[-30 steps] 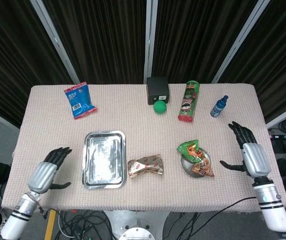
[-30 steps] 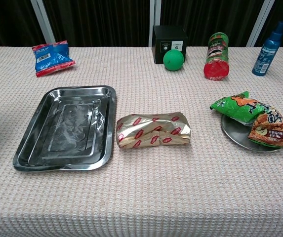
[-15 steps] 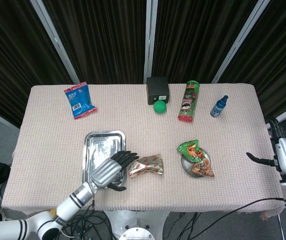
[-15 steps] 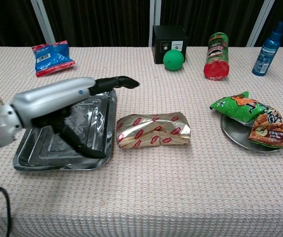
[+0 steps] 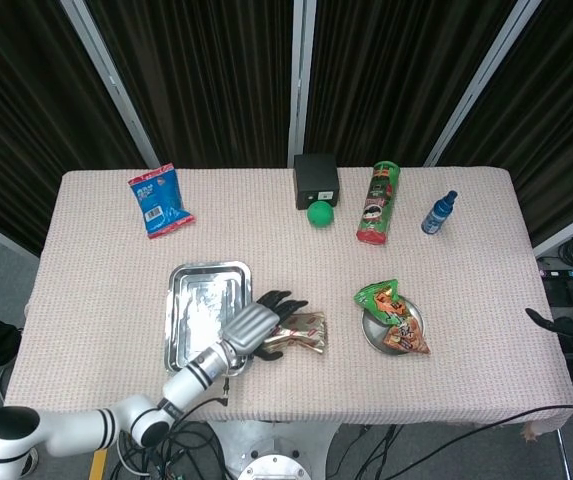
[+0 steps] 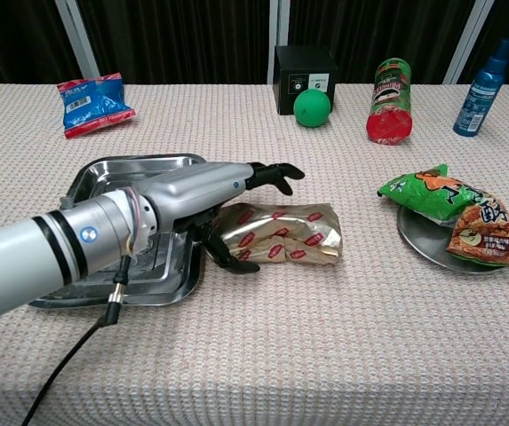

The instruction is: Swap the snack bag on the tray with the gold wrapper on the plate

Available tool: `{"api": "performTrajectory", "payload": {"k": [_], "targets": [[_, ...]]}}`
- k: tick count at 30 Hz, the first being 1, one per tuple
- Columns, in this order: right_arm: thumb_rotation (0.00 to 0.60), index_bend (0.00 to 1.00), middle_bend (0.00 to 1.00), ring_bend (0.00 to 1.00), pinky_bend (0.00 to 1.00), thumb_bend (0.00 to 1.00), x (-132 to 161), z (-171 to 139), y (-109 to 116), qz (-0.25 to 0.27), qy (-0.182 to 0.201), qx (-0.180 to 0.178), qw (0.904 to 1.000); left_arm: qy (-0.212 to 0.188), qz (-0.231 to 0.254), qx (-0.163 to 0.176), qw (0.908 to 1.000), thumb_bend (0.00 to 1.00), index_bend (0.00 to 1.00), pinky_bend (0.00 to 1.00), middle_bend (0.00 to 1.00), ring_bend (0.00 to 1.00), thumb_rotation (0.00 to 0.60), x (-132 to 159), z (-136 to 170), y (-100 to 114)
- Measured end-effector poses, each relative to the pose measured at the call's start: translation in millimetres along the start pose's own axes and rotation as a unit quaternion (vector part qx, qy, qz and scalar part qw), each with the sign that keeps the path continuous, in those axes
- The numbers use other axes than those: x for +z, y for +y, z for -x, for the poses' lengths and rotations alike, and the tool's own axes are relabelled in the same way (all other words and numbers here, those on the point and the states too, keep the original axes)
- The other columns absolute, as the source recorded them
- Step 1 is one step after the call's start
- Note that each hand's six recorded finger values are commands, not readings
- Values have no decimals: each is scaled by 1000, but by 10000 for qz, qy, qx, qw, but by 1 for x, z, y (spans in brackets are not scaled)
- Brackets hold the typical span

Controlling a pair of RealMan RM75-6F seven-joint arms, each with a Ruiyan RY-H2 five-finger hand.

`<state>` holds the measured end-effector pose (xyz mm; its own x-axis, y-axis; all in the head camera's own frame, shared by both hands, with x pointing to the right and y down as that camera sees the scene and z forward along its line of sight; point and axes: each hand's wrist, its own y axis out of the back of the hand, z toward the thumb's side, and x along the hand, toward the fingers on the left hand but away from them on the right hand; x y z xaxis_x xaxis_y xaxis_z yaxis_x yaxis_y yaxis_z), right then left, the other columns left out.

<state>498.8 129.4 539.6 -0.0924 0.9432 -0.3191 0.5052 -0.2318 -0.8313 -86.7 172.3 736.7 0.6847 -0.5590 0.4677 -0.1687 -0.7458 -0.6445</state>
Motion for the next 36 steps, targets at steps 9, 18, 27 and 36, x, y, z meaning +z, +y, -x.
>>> {"api": "performTrajectory", "payload": {"k": [9,18,27,36], "targets": [[600,0,0,0,0,0,-5,2,-1,54,-85,-19,9999,55,90,221,9997,378,318,149,480,164,600,0,-1,-2],[600,0,0,0,0,0,0,2,-3,44,-82,-1,10000,116,-93,939,9955,411,337,179,550,224,600,-12,14,38],[600,0,0,0,0,0,9,5,-15,-17,-35,164,9999,1048,-763,1119,9852,393,317,166,433,190,600,-90,80,73],[600,0,0,0,0,0,22,8,-20,-125,86,163,9998,1485,-815,797,9823,219,52,97,35,4,600,-131,120,62]]}}
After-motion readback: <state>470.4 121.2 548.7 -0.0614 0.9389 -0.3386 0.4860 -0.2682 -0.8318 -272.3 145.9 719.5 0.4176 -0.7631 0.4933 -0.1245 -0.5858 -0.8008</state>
